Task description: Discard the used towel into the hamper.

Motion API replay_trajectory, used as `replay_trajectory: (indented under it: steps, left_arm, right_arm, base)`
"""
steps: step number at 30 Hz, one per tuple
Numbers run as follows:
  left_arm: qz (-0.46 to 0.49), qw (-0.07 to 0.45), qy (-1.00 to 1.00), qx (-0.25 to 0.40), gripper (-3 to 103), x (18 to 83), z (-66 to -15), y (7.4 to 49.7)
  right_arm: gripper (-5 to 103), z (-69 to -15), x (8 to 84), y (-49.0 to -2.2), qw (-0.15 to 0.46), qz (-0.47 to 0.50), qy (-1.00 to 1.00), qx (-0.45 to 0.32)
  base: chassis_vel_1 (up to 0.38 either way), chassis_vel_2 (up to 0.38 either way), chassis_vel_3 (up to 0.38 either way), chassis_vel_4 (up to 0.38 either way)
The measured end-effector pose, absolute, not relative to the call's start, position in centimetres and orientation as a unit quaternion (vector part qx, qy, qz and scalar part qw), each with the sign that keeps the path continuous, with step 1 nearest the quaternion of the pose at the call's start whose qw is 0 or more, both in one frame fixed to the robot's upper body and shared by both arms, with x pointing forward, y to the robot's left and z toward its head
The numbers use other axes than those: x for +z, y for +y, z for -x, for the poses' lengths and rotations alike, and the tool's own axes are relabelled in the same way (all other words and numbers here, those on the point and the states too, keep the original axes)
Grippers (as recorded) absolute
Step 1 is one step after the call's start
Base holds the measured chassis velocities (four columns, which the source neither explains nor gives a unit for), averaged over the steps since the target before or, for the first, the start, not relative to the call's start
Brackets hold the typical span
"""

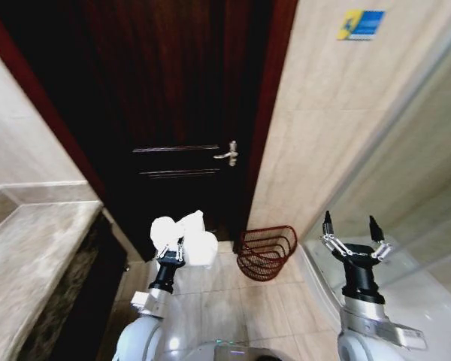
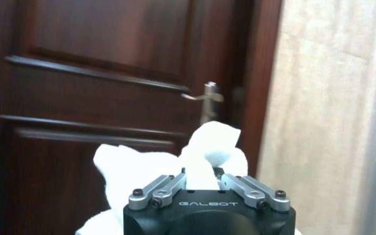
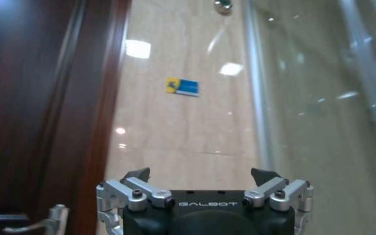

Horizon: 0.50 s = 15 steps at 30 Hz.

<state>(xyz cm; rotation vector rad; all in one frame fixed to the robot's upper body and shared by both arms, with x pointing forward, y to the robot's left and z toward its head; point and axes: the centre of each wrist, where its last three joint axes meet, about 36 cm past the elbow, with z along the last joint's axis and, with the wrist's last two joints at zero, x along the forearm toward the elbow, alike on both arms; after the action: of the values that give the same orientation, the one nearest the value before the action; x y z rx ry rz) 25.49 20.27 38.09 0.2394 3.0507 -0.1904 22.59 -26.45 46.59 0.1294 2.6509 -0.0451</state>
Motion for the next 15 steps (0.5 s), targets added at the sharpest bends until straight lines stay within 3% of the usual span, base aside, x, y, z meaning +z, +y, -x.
replay_trajectory:
  steps: [15]
  left_arm:
    - [-0.103, 0.043, 0.989, -0.094, 11, 34.5, -31.6, 17.6]
  right_arm:
    - [100, -22.2, 45.6, -27.0, 0.225, -0.05, 0.973, -0.025]
  base:
    - [-0.125, -0.121, -0.115, -0.123]
